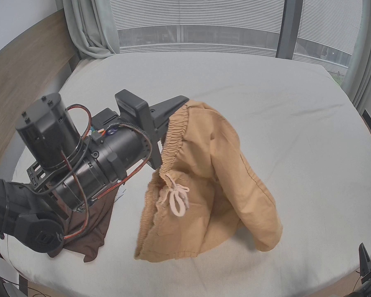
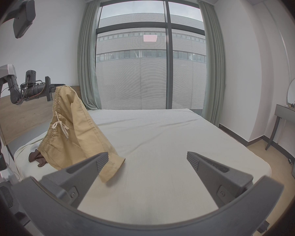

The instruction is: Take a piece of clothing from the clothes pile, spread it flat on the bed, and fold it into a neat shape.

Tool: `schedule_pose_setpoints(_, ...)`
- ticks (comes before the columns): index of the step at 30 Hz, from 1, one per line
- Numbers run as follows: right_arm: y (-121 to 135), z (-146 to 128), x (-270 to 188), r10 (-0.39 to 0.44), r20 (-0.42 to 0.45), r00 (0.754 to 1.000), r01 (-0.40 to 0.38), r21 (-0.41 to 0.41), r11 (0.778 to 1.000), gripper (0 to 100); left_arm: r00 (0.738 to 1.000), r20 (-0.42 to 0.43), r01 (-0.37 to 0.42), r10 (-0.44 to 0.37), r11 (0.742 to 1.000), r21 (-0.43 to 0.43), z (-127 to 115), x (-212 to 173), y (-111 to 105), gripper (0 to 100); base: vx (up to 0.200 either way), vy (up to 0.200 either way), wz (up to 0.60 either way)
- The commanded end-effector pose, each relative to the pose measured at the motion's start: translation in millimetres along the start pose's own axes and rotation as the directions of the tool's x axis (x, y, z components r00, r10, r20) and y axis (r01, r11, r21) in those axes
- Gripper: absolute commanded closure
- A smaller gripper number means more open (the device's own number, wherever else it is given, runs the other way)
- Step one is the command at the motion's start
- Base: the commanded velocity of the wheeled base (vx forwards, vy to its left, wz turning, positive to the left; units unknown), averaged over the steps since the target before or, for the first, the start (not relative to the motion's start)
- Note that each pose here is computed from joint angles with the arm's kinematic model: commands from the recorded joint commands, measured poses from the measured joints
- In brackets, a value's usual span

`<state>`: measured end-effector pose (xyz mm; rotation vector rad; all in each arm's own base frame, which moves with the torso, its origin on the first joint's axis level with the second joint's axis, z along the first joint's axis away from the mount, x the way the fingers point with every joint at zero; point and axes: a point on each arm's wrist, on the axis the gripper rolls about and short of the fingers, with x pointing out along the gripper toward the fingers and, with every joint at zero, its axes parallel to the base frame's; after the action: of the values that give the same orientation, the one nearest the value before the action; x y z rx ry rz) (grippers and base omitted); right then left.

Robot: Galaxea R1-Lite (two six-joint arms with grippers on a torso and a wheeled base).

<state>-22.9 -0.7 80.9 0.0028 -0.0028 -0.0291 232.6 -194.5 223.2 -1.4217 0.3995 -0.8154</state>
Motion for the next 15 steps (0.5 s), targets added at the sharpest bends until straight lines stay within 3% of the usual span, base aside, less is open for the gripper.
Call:
schedule_pose_setpoints(1,0.0,-5.2,0.1,0.000,-0.001,1.000,0.000,0.000,1.000,0,0.999,0.044,-0.023,0.022,1.000,0.020,16.6,-11.6,9.7,100,0.000,0.000,0.00)
schedule_pose_setpoints(8,0.0,-5.2,0.1,0.000,-0.001,1.000,0.000,0.000,1.000,0,0.997,0.066,-0.035,0.032,0.999,0.042,37.0,-26.0,17.6,100,0.000,0.000,0.00)
schedule_pose_setpoints(15,0.0,-5.2,0.1,0.000,-0.001,1.000,0.000,0.000,1.000,0,0.998,0.044,-0.055,0.050,0.990,0.127,58.0,-47.2,28.0,100,0.000,0.000,0.00)
